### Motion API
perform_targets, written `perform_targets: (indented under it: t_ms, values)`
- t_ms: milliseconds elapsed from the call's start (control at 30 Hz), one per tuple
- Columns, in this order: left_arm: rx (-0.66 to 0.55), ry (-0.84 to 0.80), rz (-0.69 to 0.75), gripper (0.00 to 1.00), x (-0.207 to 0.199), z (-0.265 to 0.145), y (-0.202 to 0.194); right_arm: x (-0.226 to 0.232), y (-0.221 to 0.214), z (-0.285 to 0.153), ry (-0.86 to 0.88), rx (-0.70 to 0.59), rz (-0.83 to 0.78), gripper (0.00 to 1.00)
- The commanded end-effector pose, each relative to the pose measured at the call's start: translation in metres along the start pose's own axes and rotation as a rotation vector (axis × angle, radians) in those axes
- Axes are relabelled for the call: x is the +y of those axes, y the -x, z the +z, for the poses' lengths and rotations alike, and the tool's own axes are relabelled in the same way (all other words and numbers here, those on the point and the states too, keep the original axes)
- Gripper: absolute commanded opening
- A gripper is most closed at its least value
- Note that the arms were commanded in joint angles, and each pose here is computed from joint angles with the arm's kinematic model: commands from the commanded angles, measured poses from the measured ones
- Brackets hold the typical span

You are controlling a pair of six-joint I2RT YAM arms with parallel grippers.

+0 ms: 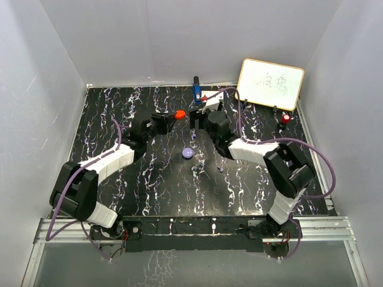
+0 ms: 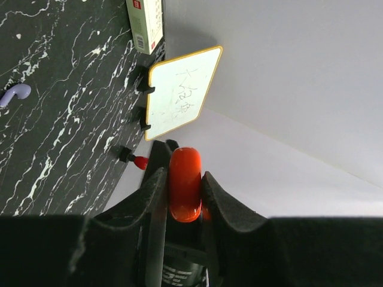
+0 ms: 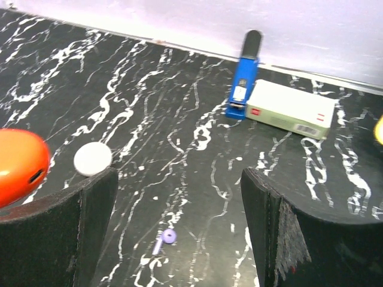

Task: Insert the wireless bluetooth earbuds into the charging case
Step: Close the charging case, then place the charging case at the center of the board.

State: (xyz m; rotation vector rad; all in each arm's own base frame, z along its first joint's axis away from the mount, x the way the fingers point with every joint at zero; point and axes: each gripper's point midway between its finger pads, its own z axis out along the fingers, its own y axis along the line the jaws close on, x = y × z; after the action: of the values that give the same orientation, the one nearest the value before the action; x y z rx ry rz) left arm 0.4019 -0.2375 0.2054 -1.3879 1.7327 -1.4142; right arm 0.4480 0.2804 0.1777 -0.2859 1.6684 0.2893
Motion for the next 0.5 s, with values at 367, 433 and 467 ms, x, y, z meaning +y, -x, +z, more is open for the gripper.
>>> perform_targets:
  t_ms: [367, 433, 467]
  values:
    - [-0.056, 0.153, 0.266, 0.0, 0.06, -0.031, 0.09, -0.03, 0.018, -0.071, -0.034, 0.208, 0.066, 0.85]
    - [-0.035, 0.168, 0.296, 0.0, 0.072, -0.032, 0.092, -0.028, 0.015, -0.077, -0.023, 0.23, 0.078, 0.85]
    - [-0.022, 0.17, 0.318, 0.0, 0.076, -0.031, 0.092, -0.027, 0.013, -0.08, -0.018, 0.238, 0.085, 0.85]
